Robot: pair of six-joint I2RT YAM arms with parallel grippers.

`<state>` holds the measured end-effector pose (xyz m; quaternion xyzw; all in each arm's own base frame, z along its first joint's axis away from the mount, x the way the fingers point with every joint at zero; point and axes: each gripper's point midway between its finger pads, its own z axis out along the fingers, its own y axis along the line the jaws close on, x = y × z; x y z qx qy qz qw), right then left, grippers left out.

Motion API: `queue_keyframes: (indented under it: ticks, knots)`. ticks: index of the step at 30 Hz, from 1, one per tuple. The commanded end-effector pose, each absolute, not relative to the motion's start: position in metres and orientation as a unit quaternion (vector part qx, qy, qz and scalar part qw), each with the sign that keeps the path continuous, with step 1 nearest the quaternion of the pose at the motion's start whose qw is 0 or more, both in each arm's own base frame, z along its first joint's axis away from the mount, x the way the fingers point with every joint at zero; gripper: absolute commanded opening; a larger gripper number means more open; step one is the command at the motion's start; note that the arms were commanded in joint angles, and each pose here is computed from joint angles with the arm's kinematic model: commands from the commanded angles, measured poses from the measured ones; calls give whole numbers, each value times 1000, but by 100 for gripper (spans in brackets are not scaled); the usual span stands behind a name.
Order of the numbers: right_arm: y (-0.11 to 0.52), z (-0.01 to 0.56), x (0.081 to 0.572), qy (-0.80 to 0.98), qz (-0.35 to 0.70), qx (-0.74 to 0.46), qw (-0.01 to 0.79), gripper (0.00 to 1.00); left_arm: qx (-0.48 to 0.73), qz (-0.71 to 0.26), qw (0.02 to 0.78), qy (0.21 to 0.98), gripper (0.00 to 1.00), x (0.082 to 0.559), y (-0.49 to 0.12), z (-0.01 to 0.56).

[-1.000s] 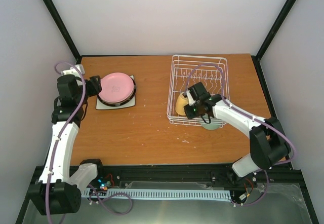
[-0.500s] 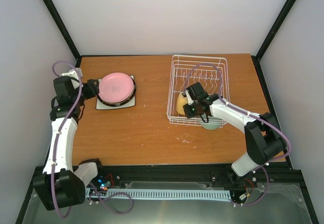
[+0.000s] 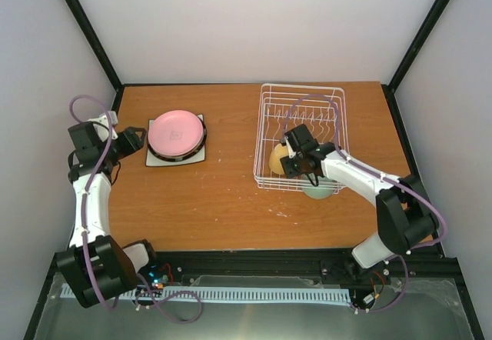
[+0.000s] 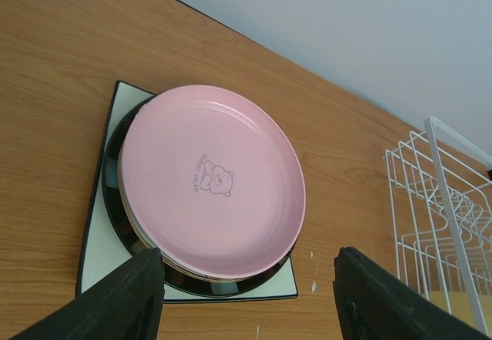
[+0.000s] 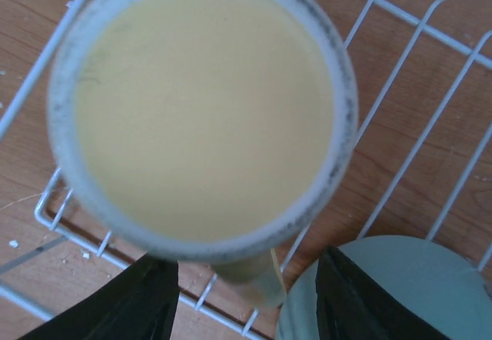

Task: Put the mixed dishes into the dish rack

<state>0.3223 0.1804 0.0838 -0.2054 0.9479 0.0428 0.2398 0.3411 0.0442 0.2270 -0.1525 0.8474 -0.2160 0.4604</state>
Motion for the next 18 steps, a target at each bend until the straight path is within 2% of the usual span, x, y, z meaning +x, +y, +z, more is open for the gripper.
queue_keyframes:
  ticks: [1, 5, 13, 16, 18]
  knots:
    - [174, 116, 319, 942, 42, -196, 270, 52, -137, -249, 442, 851, 60, 343, 39, 215]
    - [168, 155, 317, 930, 45, -186, 315, 57, -132, -327, 417, 838, 43, 342, 27, 204]
    - [151, 238, 307, 897, 54, -161, 408, 61, -146, -339, 385, 846, 40, 342, 27, 178]
    - [147, 259, 303, 884, 62, -155, 436, 63, -152, -343, 375, 848, 29, 347, 30, 172]
    - [147, 265, 302, 880, 67, -155, 444, 64, -154, -341, 372, 849, 26, 352, 32, 171]
